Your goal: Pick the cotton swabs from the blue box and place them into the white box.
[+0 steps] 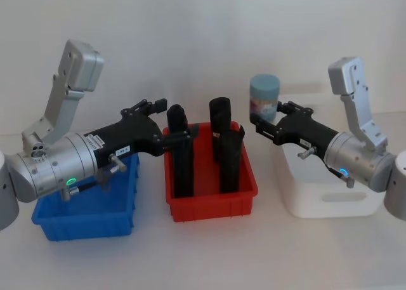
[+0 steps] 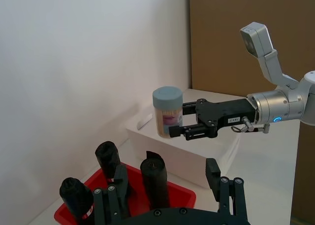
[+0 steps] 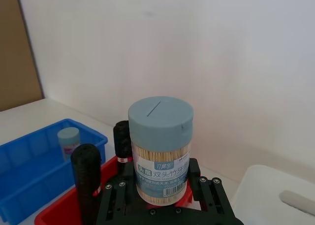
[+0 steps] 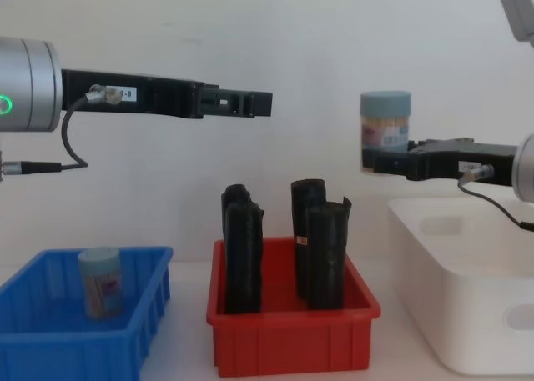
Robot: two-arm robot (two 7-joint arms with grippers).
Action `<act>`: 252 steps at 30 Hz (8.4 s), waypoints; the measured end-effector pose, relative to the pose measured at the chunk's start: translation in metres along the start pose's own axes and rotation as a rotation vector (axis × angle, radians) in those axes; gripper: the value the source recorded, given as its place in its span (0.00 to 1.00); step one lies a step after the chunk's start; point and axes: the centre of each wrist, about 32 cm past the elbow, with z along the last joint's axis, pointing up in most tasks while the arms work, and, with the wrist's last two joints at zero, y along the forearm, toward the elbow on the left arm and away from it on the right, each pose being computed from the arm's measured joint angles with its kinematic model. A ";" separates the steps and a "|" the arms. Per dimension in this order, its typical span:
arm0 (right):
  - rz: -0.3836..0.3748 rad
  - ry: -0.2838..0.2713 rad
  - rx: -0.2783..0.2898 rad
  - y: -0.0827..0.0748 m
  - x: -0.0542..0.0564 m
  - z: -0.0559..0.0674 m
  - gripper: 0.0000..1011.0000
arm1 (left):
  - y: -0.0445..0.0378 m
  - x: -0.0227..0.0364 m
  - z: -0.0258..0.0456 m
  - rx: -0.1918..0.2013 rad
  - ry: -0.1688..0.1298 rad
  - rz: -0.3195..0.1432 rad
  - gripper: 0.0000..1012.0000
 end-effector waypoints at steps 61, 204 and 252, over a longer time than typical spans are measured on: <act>-0.641 0.054 -0.206 -0.026 0.017 -0.029 0.99 | 0.0000 0.0000 0.0000 0.000 0.000 0.000 0.99; -0.235 0.000 0.003 -0.070 -0.085 -0.041 0.99 | -0.0271 -0.1076 -0.0910 -0.067 -0.144 0.450 0.99; -0.019 -0.026 -0.078 0.046 -0.050 -0.058 0.92 | -0.0271 -0.1076 -0.0910 -0.067 -0.144 0.450 0.99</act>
